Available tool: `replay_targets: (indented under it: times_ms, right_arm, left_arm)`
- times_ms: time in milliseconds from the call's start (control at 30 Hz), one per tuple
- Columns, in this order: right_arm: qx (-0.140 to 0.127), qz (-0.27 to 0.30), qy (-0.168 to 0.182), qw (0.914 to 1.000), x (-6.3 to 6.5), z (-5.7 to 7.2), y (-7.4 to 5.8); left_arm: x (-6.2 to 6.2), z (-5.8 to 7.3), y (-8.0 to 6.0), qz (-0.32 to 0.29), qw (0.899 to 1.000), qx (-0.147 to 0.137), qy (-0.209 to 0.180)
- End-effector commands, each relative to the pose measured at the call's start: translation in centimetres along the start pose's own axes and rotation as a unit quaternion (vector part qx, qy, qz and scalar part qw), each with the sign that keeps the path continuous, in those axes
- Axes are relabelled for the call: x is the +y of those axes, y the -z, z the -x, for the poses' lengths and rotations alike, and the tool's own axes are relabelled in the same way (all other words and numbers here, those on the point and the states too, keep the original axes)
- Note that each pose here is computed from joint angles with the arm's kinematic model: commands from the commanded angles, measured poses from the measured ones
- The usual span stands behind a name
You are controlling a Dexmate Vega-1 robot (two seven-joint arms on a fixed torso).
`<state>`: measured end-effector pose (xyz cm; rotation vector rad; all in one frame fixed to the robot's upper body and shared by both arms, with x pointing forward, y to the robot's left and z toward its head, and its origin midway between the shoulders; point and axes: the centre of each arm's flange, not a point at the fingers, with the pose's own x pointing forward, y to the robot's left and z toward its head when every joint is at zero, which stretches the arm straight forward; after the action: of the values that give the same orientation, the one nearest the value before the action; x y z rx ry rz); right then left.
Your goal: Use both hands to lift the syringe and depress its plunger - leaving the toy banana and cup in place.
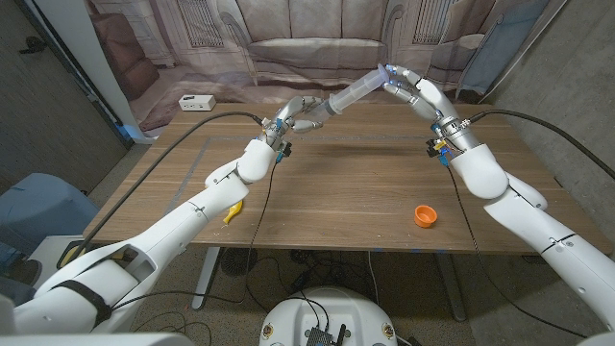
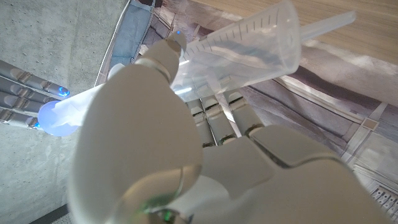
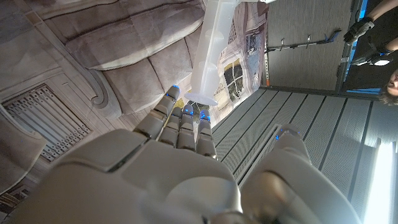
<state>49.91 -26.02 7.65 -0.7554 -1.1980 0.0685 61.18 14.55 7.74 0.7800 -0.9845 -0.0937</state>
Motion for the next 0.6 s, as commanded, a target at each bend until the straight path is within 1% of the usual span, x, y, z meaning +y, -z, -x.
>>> replay_targets:
  times_ms: [33, 600]
  right_arm:
    - [-0.001, 0.004, -0.004, 1.0000, 0.08, -0.27, -0.06]
    - [-0.002, 0.001, -0.018, 0.9998, 0.54, -0.83, 0.15]
  left_arm:
    - [-0.06, -0.07, 0.09, 0.000, 1.000, 0.002, 0.001]
    - [-0.02, -0.58, 0.15, 0.000, 1.000, -0.002, 0.002]
